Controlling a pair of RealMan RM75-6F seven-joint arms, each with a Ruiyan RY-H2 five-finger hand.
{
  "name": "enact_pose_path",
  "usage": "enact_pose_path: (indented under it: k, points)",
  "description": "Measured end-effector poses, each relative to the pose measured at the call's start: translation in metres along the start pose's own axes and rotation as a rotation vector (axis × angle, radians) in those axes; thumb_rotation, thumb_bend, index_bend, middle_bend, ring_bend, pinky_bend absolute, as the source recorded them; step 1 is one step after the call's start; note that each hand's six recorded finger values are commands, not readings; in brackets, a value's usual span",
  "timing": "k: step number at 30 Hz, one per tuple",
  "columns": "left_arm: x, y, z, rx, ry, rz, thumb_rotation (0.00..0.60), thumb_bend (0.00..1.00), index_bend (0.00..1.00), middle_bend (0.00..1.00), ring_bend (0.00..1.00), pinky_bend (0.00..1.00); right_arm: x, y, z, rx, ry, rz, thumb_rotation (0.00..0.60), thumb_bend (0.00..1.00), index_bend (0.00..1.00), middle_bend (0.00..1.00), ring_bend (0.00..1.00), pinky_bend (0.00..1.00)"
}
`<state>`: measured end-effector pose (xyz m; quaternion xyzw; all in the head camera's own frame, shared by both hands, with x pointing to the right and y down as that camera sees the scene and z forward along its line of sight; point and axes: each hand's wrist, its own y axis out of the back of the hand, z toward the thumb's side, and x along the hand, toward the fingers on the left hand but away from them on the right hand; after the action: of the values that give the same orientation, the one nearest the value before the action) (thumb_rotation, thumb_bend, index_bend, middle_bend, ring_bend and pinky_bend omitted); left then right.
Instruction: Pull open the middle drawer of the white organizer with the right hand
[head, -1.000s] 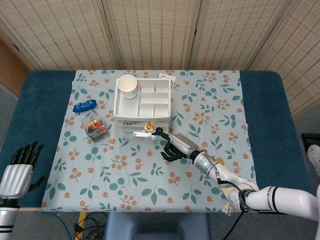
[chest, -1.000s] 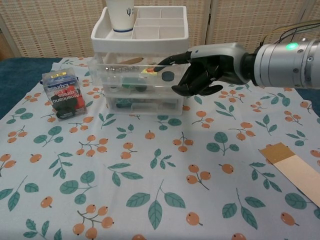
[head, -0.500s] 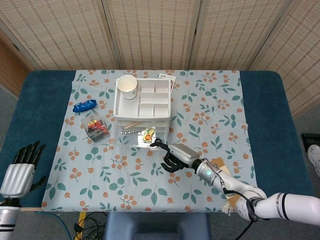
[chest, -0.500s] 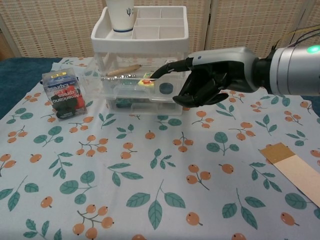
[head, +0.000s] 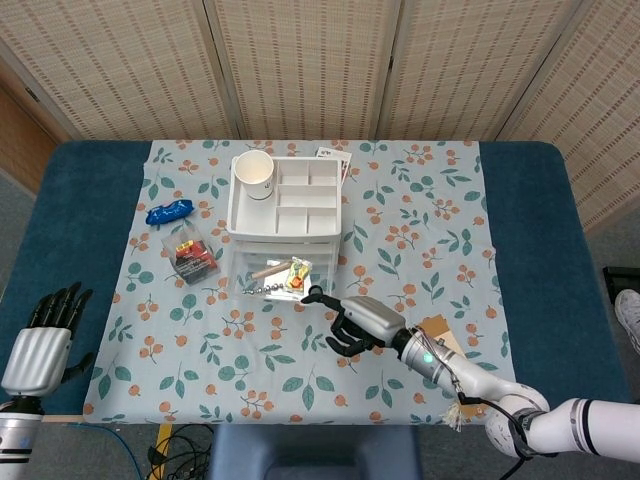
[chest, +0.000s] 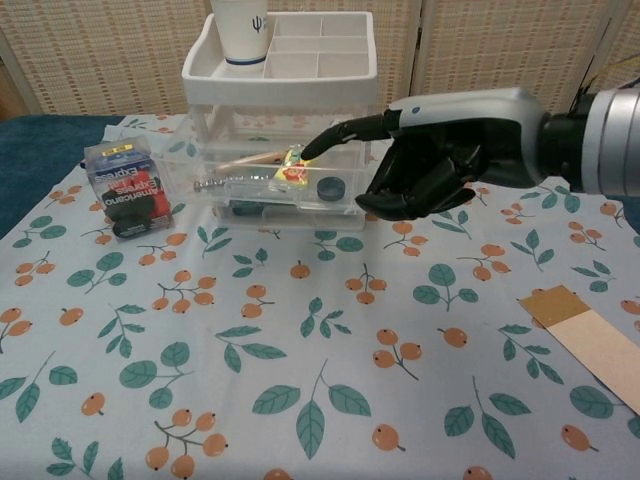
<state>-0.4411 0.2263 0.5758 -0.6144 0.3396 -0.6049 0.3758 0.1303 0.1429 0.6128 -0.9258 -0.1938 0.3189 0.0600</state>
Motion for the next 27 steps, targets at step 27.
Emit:
enact_pose_path:
  k: [27]
  points:
    - [-0.009,0.009,0.0,-0.007,0.005,0.028,0.6,0.22,0.03,0.0,0.0,0.08,-0.057,0.078,0.075,0.587,0.136,-0.083,0.6,0.37,0.28,0.88,0.9,0.99]
